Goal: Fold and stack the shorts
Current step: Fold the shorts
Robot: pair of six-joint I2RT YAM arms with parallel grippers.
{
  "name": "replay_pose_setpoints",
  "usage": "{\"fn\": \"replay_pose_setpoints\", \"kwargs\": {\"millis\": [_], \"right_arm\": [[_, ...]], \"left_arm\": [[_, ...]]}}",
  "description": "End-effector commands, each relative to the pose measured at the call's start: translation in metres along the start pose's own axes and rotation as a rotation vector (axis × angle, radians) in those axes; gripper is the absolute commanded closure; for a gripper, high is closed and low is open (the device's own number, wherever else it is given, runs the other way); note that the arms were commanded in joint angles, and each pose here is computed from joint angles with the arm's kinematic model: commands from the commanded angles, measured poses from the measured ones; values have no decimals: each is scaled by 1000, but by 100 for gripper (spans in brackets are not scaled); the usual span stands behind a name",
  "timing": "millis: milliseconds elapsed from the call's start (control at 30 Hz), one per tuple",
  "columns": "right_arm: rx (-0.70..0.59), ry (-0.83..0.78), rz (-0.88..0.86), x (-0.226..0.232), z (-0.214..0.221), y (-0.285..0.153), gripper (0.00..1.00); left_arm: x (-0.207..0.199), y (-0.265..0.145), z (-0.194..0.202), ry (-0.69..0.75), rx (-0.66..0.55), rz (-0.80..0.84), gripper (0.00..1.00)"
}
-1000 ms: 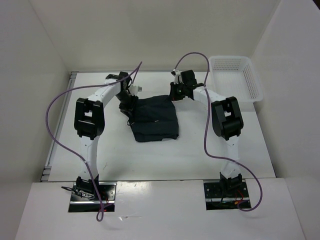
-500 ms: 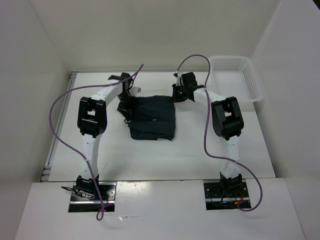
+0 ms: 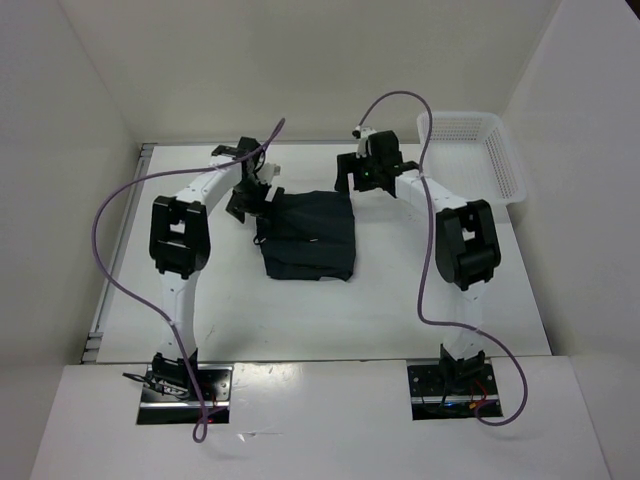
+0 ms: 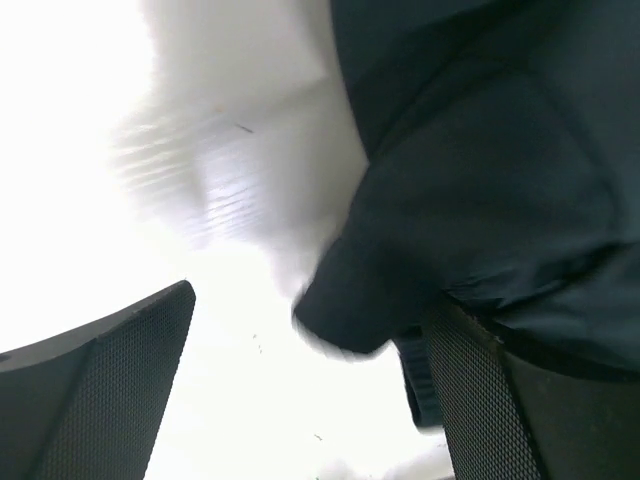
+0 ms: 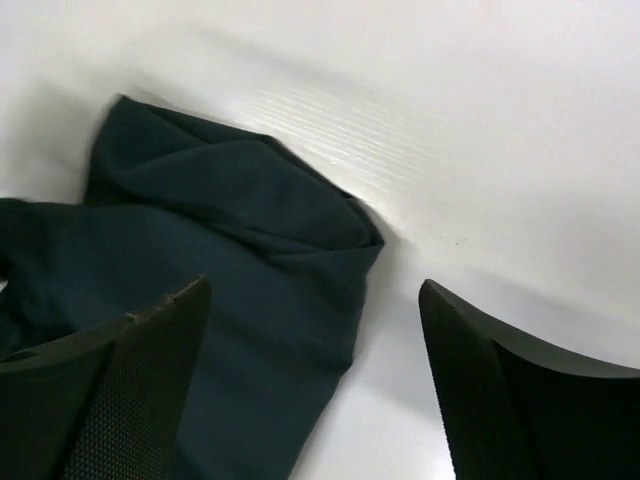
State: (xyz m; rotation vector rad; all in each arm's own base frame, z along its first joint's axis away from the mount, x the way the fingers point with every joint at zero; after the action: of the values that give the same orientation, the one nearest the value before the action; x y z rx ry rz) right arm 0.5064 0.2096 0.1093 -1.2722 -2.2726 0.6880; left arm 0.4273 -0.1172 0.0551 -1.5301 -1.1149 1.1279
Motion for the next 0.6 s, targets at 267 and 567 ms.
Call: {"fn": "replay_pose_setpoints", "kwargs": {"millis": [267, 567], "right_arm": [[-292, -286, 182, 2, -114, -169, 2], [-411, -323, 603, -57, -106, -289, 2]], "left_arm": [[38, -210, -63, -32, -693, -35, 0], [132, -253, 7, -234, -820, -127, 0]]}}
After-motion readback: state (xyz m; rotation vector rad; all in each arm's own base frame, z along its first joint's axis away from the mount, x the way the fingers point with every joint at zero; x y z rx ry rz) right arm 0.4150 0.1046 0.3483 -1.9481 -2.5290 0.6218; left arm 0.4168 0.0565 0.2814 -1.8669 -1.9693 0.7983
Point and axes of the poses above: each gripper's point midway between its finger pads, its own y axis out along the fingers, its own x axis along the line the jaws close on, z = x × y, the point moved 1 cm from there along -y, back along the fingers, and after that the axes turned 8 degrees about -y, right-handed, at the moved point
